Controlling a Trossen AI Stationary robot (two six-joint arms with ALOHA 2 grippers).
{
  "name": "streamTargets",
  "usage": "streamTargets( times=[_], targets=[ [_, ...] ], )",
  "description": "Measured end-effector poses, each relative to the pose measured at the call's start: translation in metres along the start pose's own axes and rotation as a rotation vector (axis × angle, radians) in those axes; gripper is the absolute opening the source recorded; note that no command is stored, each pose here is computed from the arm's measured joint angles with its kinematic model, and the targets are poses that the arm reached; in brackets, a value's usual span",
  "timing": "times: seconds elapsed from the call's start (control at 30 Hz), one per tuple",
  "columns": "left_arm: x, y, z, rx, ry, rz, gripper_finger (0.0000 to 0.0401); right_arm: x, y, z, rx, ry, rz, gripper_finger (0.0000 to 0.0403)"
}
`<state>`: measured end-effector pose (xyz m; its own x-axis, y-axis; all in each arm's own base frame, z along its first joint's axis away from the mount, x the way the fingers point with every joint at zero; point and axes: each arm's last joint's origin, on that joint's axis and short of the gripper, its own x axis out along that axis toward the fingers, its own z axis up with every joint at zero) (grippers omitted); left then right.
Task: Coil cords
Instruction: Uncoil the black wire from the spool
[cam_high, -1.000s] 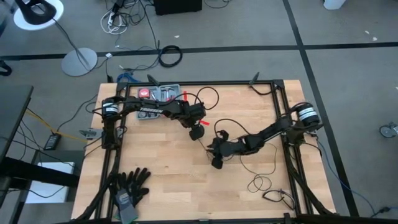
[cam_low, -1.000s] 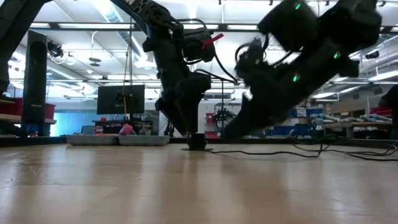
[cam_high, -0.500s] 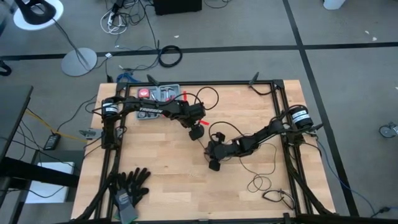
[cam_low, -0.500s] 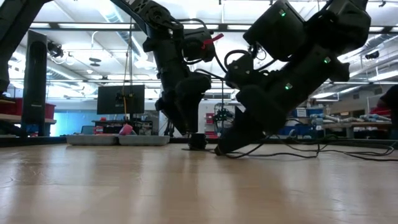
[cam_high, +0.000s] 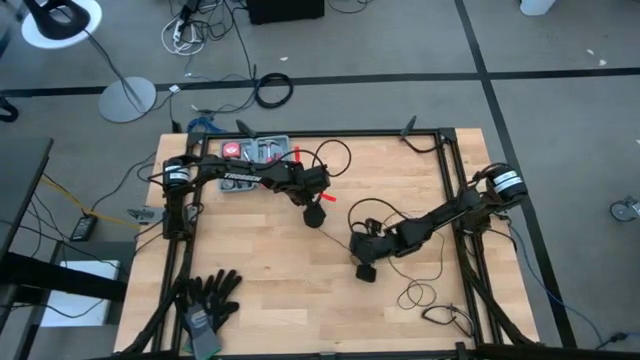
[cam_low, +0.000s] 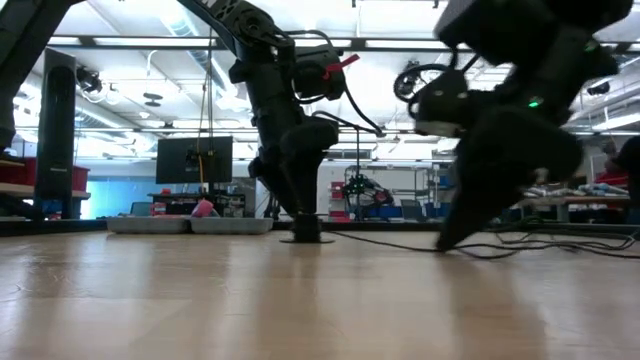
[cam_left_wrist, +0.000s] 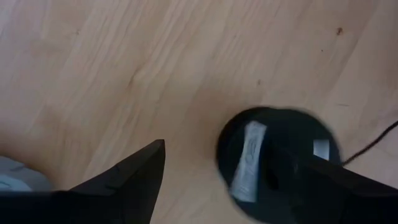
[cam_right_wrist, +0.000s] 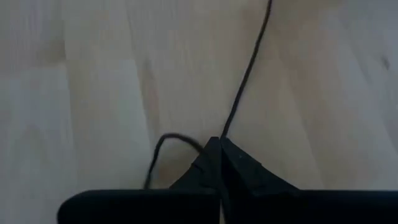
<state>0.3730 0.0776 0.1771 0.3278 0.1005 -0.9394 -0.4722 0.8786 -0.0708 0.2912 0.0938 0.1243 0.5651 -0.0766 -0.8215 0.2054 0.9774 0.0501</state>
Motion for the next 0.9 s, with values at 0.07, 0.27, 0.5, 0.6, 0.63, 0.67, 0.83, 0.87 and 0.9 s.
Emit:
streamTargets(
  times=[0.07, 0.27, 0.5, 0.6, 0.63, 0.67, 0.83, 0.87, 0.9],
  targets=[
    [0.000, 0.000, 0.000, 0.000, 0.000, 0.001, 0.0294, -0.009, 0.001, -0.005, 0.008, 0.042, -0.015, 0.0001],
    [0.000, 0.001, -0.001, 0.000, 0.010, 0.010, 0.0294, -0.033, 0.011, -0.022, 0.025, 0.125, -0.062, 0.0001],
    [0.000, 0.001, -0.001, -0.001, 0.010, 0.010, 0.0294, -0.043, 0.018, -0.030, 0.042, 0.122, -0.098, 0.0000],
    [0.000, 0.001, -0.001, -0.002, 0.014, 0.011, 0.0294, -0.045, 0.019, -0.035, 0.054, 0.143, -0.116, 0.0000],
    [0.000, 0.001, -0.002, -0.002, 0.016, 0.010, 0.0294, -0.046, 0.019, -0.037, 0.058, 0.153, -0.124, 0.0000],
    [0.000, 0.001, -0.002, -0.002, 0.017, 0.010, 0.0294, -0.047, 0.019, -0.039, 0.061, 0.163, -0.134, 0.0000],
    [0.000, 0.001, -0.003, -0.002, 0.027, 0.013, 0.0294, -0.061, 0.024, -0.047, 0.087, 0.187, -0.144, 0.0000],
    [0.000, 0.001, -0.003, -0.002, 0.027, 0.013, 0.0294, -0.064, 0.025, -0.048, 0.093, 0.185, -0.140, 0.0000],
    [0.000, 0.001, -0.003, -0.002, 0.029, 0.013, 0.0294, -0.069, 0.027, -0.050, 0.099, 0.184, -0.136, 0.0000]
  ],
)
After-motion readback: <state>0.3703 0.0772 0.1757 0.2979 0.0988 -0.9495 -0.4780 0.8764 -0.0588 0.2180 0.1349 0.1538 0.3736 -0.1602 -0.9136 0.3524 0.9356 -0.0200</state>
